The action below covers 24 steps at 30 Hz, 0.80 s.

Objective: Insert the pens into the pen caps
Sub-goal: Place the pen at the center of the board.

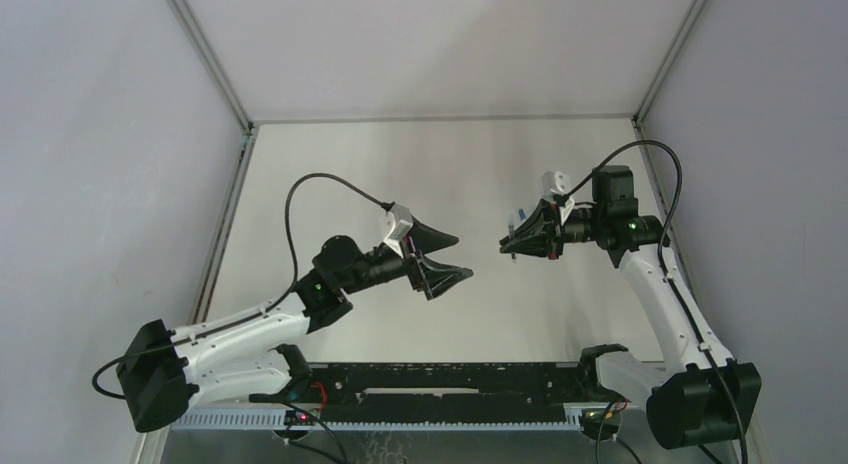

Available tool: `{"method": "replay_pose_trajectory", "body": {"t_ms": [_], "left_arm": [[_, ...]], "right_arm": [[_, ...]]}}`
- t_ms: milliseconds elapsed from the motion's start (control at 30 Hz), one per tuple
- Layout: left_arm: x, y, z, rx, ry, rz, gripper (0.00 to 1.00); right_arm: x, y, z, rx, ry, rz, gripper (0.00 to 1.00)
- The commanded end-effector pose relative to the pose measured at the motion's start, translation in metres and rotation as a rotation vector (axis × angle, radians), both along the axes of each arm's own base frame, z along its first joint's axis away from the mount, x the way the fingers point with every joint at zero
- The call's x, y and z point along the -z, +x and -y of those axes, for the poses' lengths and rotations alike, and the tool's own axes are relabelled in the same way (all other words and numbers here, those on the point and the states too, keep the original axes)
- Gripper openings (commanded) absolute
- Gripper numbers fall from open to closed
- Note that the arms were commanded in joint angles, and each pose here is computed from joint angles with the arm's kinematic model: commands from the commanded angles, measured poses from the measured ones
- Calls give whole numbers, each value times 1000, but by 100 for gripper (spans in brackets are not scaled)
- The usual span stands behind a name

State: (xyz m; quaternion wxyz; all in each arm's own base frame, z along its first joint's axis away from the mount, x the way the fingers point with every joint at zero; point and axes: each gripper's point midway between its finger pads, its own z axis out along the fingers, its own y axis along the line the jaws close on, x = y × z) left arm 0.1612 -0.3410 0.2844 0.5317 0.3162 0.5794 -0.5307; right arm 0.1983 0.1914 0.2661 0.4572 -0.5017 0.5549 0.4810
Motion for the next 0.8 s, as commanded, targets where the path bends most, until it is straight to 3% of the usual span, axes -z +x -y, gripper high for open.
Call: {"method": "replay_pose_trajectory", "body": {"t_ms": [0,167,500,767], "left_arm": [[-10,8,-10,-51,-39,54,83],[-1,17,-21,-112,-31,48,83],[24,28,-42,-222,-36,26,83],[38,29,-52,-254,-49,15,83]], "right_arm": [[4,7,3,17,-11,20,10],[30,36,15,151,-119,-43,12],[113,109,47,527,-367,-327,13],[166,139,47,767,-494,-497,19]]}}
